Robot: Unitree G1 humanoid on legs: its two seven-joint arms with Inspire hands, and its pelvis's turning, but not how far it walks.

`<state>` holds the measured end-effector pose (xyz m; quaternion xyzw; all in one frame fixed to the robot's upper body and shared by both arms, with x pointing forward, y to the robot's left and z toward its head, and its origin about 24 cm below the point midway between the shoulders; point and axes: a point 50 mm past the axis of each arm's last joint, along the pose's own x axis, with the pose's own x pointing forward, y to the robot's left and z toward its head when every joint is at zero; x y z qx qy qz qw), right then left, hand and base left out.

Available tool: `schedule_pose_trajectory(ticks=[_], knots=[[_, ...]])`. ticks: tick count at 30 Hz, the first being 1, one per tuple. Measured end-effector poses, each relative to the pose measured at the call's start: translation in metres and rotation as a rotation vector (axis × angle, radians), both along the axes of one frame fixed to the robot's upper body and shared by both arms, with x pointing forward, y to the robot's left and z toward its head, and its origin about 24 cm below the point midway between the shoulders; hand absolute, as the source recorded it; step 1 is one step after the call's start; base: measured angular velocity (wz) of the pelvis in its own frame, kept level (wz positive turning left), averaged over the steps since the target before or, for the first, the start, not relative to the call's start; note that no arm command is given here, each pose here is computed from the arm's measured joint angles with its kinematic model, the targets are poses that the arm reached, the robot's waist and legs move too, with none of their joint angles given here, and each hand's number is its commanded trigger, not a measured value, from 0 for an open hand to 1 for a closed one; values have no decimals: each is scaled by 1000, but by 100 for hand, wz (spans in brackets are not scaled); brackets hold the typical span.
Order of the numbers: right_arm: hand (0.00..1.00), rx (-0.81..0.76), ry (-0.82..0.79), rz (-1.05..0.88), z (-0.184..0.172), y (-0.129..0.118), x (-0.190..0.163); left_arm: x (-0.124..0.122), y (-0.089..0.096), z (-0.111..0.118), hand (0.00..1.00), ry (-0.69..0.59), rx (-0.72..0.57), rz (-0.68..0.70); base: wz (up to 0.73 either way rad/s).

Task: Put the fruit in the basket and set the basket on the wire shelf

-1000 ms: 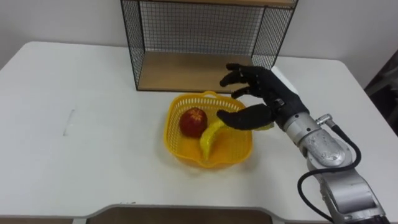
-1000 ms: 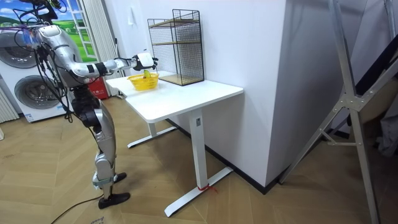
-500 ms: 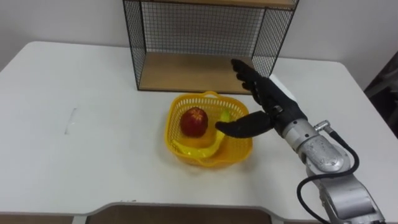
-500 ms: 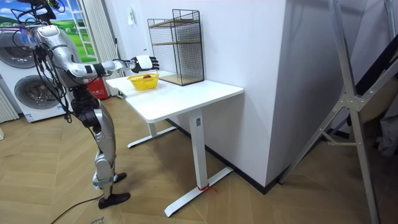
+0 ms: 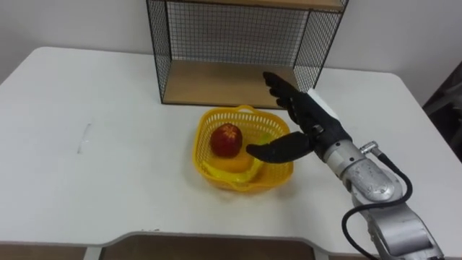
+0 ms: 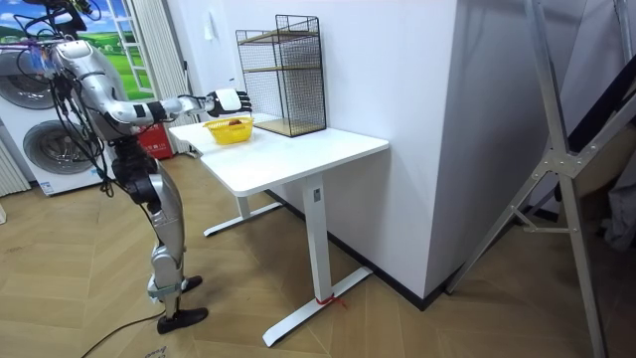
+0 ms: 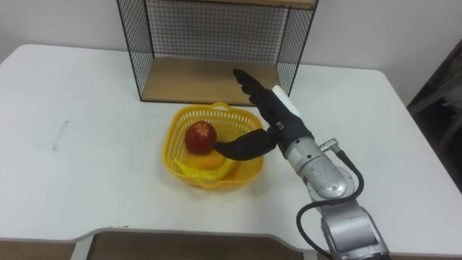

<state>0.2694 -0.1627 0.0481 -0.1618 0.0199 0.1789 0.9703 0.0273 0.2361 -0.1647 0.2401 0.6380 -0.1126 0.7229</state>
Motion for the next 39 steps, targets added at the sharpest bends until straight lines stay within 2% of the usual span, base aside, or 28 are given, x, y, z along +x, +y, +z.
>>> schedule_pose_trajectory(ticks=[7, 13, 16, 20, 21, 24, 27, 28, 31, 33, 38, 39], knots=[[0, 163, -5, -87, 4, -10, 1, -4, -1, 0, 0, -11, -18, 48, -3], [0, 235, -33, -280, 6, -47, -6, -20, 8, 2, 0, -65, -17, 351, -1], [0, 276, -45, -369, 7, -61, -10, -27, 14, 3, 0, -111, 8, 549, -4], [0, 305, -15, -469, -4, -72, -26, -35, 29, 8, 0, -215, 105, 916, 0], [0, 312, -11, -479, -5, -73, -29, -36, 31, 8, 0, -228, 120, 972, -4], [0, 303, 29, -552, -15, -79, -42, -41, 46, 14, 0, -311, 216, 1312, -7], [0, 301, 30, -596, -17, -84, -45, -41, 62, 23, 0, -390, 344, 1484, -8], [0, 302, 28, -605, -17, -85, -45, -38, 65, 25, 0, -408, 370, 1496, 0], [0, 298, 15, -656, -16, -91, -47, -8, 82, 46, 0, -581, 462, 1510, 2], [0, 269, 14, -679, -18, -93, -50, 17, 92, 67, 0, -761, 499, 1508, 0], [0, 252, 38, -709, -25, -92, -60, 55, 102, 114, 0, -1061, 566, 1529, 0], [0, 246, 34, -718, -25, -93, -60, 56, 100, 116, 0, -1066, 621, 1500, 0]])
